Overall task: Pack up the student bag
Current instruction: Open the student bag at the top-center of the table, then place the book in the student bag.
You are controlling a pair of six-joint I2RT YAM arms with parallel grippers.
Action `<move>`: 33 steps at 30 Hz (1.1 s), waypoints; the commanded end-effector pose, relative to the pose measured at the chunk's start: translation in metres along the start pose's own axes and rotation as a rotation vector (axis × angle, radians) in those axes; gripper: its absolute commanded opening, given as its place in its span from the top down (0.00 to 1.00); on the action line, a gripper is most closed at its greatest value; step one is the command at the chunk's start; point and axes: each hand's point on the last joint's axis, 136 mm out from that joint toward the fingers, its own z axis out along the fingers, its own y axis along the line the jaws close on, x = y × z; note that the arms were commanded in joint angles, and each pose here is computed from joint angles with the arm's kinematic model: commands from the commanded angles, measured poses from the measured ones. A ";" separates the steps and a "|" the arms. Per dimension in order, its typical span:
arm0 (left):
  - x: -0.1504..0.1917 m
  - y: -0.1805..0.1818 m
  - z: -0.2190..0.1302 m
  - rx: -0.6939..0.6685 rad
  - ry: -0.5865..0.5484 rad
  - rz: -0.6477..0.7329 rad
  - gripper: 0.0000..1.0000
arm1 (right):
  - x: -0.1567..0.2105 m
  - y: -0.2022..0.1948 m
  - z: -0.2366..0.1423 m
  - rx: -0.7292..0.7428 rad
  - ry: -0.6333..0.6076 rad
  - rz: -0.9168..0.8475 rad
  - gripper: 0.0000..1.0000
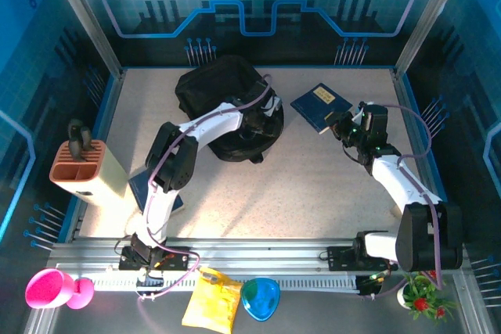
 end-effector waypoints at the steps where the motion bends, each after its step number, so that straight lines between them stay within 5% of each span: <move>1: 0.003 0.004 0.003 0.014 0.034 -0.029 0.72 | -0.008 0.007 -0.008 -0.033 -0.029 -0.021 0.98; 11: -0.014 -0.003 -0.023 0.086 -0.022 -0.058 0.95 | -0.008 0.005 -0.010 -0.024 -0.031 -0.025 0.98; 22: -0.061 0.016 -0.122 0.123 -0.316 -0.078 1.00 | 0.003 0.011 -0.017 -0.033 -0.002 -0.088 0.97; 33: -0.086 -0.004 -0.168 0.192 -0.486 -0.042 1.00 | 0.082 0.046 0.018 -0.081 0.175 -0.141 0.97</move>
